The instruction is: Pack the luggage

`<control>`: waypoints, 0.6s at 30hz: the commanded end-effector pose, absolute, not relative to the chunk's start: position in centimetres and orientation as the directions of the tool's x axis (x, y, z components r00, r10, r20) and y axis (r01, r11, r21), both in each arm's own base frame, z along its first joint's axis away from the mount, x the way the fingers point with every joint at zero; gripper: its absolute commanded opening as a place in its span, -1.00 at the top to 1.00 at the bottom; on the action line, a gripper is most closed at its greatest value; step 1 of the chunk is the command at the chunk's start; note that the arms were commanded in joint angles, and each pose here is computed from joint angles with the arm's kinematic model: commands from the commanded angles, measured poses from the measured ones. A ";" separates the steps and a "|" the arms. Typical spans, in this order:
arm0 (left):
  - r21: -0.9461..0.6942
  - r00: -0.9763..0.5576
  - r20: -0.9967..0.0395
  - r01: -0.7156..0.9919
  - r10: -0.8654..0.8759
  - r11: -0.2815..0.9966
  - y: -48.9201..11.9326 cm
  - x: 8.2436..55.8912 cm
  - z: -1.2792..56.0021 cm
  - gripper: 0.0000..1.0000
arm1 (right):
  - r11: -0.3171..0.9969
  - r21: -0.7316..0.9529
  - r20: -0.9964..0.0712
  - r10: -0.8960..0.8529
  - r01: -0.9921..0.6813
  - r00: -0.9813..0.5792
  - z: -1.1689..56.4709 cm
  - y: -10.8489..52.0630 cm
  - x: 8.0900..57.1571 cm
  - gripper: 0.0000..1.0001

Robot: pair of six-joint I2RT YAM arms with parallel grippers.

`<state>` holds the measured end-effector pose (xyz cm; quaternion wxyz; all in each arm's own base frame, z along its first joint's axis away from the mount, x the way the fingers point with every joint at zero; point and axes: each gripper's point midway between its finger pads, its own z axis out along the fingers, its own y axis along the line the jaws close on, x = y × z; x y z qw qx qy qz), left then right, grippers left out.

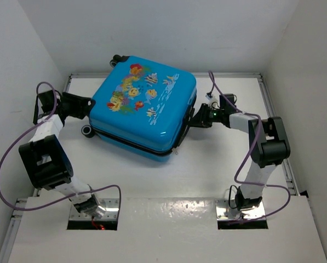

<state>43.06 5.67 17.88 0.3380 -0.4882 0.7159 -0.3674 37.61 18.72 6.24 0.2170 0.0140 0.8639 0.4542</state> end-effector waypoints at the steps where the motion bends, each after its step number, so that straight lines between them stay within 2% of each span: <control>1: -0.889 -0.247 -0.168 -0.380 -0.954 0.255 6.1 44.2 20.2 0.57 | 0.494 0.698 -0.653 0.145 -0.518 -0.743 14.6 19.4 38.3 0.49; 2: -0.886 -0.249 -0.161 -0.390 -0.955 0.251 6.0 44.1 20.0 0.67 | 0.508 0.717 -0.621 0.152 -0.478 -0.769 13.6 18.6 37.6 0.24; 5: -0.884 -0.250 -0.155 -0.397 -0.956 0.247 6.0 44.1 20.0 0.88 | 0.552 0.691 -0.640 0.169 -0.466 -0.749 13.5 15.5 36.9 0.08; 7: -0.884 -0.245 -0.175 -0.387 -0.954 0.262 6.0 43.7 20.5 1.00 | 0.575 0.640 -0.691 0.142 -0.509 -0.709 14.1 13.9 35.9 0.05; 10: -0.867 -0.246 -0.189 -0.412 -0.951 0.280 6.5 43.3 19.5 1.00 | 0.584 0.617 -0.704 0.110 -0.527 -0.702 14.2 11.6 33.5 0.05; 11: -0.867 -0.246 -0.189 -0.412 -0.951 0.280 6.5 43.3 19.5 1.00 | 0.590 0.577 -0.740 0.084 -0.565 -0.667 14.6 10.9 32.8 0.12; 12: -0.866 -0.250 -0.197 -0.410 -0.948 0.288 6.5 43.2 19.5 1.00 | 0.559 0.589 -0.727 0.049 -0.584 -0.685 14.3 11.3 31.1 0.15; 15: -0.858 -0.249 -0.202 -0.421 -0.947 0.293 6.5 42.9 19.2 1.00 | 0.526 0.493 -0.795 -0.051 -0.693 -0.604 14.9 12.7 28.7 0.21; 16: -0.854 -0.245 -0.214 -0.423 -0.946 0.303 6.7 42.9 19.1 1.00 | 0.513 0.421 -0.842 -0.087 -0.748 -0.533 16.3 13.7 27.9 0.21; 17: -0.849 -0.251 -0.215 -0.429 -0.944 0.308 6.6 42.8 18.8 1.00 | 0.541 0.397 -0.840 -0.112 -0.742 -0.531 15.2 13.8 27.4 0.21; 18: -0.849 -0.251 -0.215 -0.429 -0.944 0.308 6.6 42.8 18.8 1.00 | 0.520 0.311 -0.880 -0.160 -0.796 -0.448 15.5 15.5 26.6 0.21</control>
